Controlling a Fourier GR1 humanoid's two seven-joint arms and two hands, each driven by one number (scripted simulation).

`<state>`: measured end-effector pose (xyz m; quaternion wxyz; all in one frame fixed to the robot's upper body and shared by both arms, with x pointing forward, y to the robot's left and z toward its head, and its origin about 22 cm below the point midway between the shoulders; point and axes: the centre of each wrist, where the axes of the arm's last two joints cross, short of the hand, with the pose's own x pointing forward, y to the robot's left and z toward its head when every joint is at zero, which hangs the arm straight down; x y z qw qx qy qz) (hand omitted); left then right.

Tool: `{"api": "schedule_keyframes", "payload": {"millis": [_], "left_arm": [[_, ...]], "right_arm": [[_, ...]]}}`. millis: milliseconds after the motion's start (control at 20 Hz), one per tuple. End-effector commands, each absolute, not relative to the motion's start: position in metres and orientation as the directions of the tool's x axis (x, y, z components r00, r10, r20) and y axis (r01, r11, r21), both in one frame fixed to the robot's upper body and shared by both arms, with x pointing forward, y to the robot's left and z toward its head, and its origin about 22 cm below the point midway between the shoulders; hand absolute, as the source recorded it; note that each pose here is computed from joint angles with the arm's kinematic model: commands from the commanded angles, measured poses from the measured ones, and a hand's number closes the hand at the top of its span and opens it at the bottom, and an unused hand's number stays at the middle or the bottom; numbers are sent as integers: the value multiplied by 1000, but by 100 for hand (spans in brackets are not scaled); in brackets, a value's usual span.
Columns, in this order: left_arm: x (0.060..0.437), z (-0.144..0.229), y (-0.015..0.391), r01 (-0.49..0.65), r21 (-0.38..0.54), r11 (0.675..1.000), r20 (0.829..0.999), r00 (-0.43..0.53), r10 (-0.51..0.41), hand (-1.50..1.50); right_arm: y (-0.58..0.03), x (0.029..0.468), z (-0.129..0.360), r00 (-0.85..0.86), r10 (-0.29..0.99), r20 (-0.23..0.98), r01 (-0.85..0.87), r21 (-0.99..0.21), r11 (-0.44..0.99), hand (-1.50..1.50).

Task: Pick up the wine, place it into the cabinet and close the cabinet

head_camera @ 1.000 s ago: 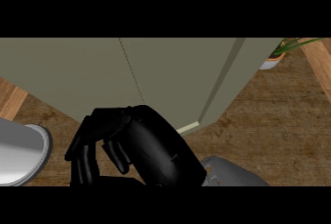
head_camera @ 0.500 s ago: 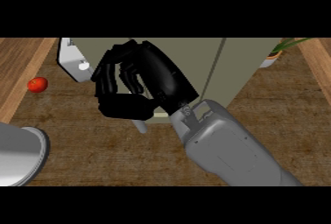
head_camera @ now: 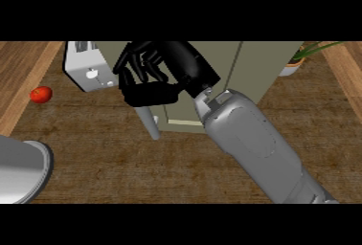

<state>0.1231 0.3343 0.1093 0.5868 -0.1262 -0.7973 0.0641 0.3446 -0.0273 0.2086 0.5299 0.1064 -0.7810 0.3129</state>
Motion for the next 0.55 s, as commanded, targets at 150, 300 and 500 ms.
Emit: {"api": "schedule_keyframes", "payload": {"millis": [150,300,500], "left_arm": [[138,105,317,132,-265,955,911,-289,293,-150],[144,96,312,126,-268,955,915,-276,294,-150],[148,103,294,139,-287,948,905,-285,316,-150]], "right_arm": [[-86,394,214,-382,273,883,-354,-413,839,150],[-91,399,211,-388,264,883,-339,-403,850,150],[-87,404,213,-386,269,882,-358,-412,838,150]]}}
